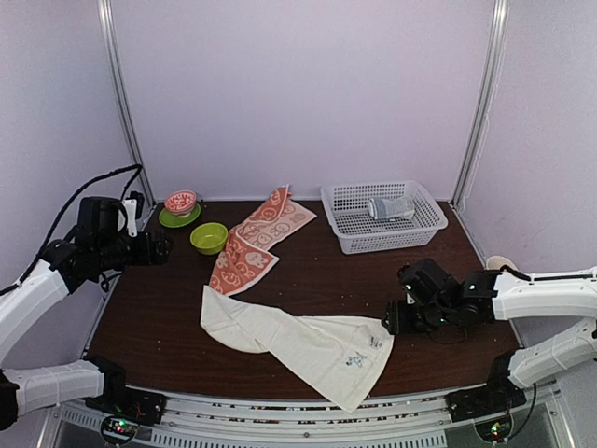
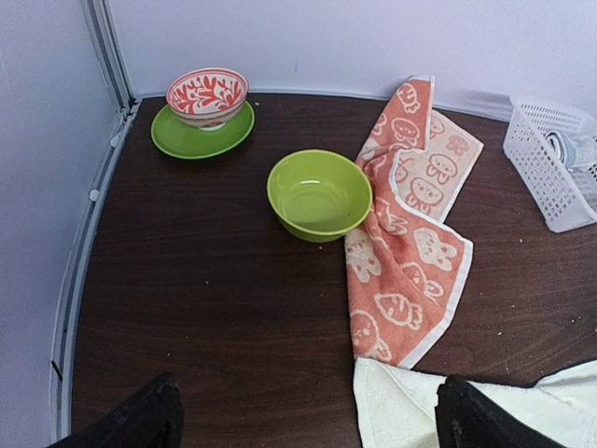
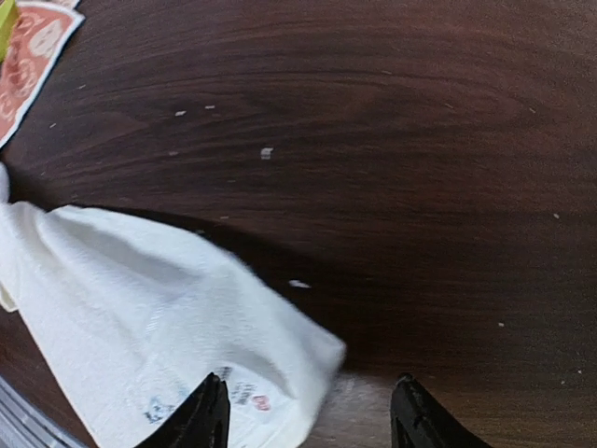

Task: Roll the towels
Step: Move the towel to the center of the board, then pick up the towel from the center of the board, then flatten out the towel at the center of the board.

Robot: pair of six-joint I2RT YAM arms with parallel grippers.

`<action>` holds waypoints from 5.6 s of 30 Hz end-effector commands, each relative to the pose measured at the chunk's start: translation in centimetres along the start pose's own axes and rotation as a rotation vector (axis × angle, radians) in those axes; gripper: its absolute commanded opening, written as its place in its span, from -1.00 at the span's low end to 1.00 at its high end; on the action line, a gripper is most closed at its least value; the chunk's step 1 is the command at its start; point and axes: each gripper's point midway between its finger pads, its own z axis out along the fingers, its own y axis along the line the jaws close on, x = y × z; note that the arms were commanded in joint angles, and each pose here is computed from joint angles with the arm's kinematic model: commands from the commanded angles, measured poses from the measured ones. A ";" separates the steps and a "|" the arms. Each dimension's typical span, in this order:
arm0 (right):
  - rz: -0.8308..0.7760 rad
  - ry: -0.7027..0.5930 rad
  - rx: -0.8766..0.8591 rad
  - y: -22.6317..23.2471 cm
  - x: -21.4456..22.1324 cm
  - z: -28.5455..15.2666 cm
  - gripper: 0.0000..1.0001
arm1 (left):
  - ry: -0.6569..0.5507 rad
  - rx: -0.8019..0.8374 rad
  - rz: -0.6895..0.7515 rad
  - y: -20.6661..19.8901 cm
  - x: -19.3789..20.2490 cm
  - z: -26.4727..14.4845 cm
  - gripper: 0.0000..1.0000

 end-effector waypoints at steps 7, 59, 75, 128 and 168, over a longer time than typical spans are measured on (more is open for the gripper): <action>0.230 0.024 -0.115 -0.7 0.2 2.8 0.16 | -0.040 0.036 -0.011 -0.7 -1.8 -0.3 0.93; -0.623 -0.420 -1.219 24.9 -9.3 -37.3 -1.00 | 0.052 0.094 -0.117 -6.4 -0.2 1.6 0.74; -0.223 -0.309 -0.476 6.8 -6.8 -13.0 -1.00 | -0.088 -0.062 -0.167 -1.1 0.0 -3.5 0.79; -0.107 -0.417 -0.291 1.1 -9.6 -12.0 -1.00 | 0.703 0.257 0.229 -18.6 22.1 2.6 -1.00; -0.043 -0.323 -0.269 -1.4 -4.3 -6.5 -1.00 | 0.551 0.296 0.001 -17.9 19.1 1.1 0.31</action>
